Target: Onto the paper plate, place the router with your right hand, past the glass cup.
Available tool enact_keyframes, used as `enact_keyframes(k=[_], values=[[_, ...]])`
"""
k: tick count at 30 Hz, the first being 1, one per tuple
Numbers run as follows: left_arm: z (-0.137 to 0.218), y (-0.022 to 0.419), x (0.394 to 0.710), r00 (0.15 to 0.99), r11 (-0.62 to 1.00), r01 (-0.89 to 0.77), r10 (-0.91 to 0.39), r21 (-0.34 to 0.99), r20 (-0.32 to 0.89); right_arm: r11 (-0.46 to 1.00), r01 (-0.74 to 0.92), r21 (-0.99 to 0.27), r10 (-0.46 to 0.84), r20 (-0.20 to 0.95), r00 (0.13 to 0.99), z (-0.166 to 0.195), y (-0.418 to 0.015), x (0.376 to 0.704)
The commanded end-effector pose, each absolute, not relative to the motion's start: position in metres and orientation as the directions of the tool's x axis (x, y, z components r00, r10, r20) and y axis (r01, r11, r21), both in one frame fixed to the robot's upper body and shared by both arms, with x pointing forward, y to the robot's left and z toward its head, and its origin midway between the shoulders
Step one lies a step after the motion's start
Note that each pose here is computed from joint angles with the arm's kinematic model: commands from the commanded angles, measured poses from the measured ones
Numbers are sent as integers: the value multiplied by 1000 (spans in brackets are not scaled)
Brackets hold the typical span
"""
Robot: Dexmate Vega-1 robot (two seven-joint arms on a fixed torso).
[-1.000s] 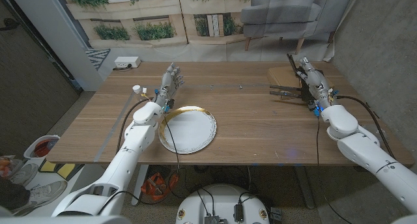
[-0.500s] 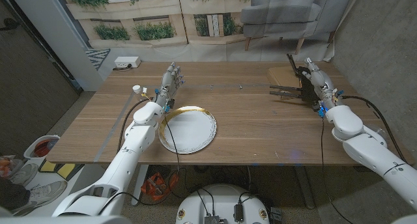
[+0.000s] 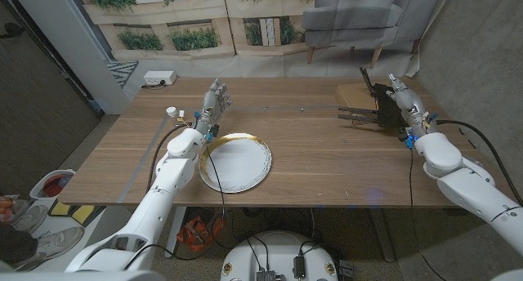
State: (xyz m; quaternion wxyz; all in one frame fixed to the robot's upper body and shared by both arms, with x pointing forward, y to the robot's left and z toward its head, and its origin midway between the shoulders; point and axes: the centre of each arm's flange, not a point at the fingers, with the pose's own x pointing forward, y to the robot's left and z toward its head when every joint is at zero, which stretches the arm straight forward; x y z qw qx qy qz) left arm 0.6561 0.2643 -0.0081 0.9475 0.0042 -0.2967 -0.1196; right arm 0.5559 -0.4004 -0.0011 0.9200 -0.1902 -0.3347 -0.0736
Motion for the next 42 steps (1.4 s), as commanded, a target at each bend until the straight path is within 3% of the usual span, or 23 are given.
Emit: enact_keyframes(k=[1,42], values=[[-9,263,652,795,971,223,-231,84,562,893,310,-325,-42,628,777,-4,-416,551],[-10,258,645,794,970,221,-237,96,560,841,449,-303,-210,581,786,-22,-452,543]])
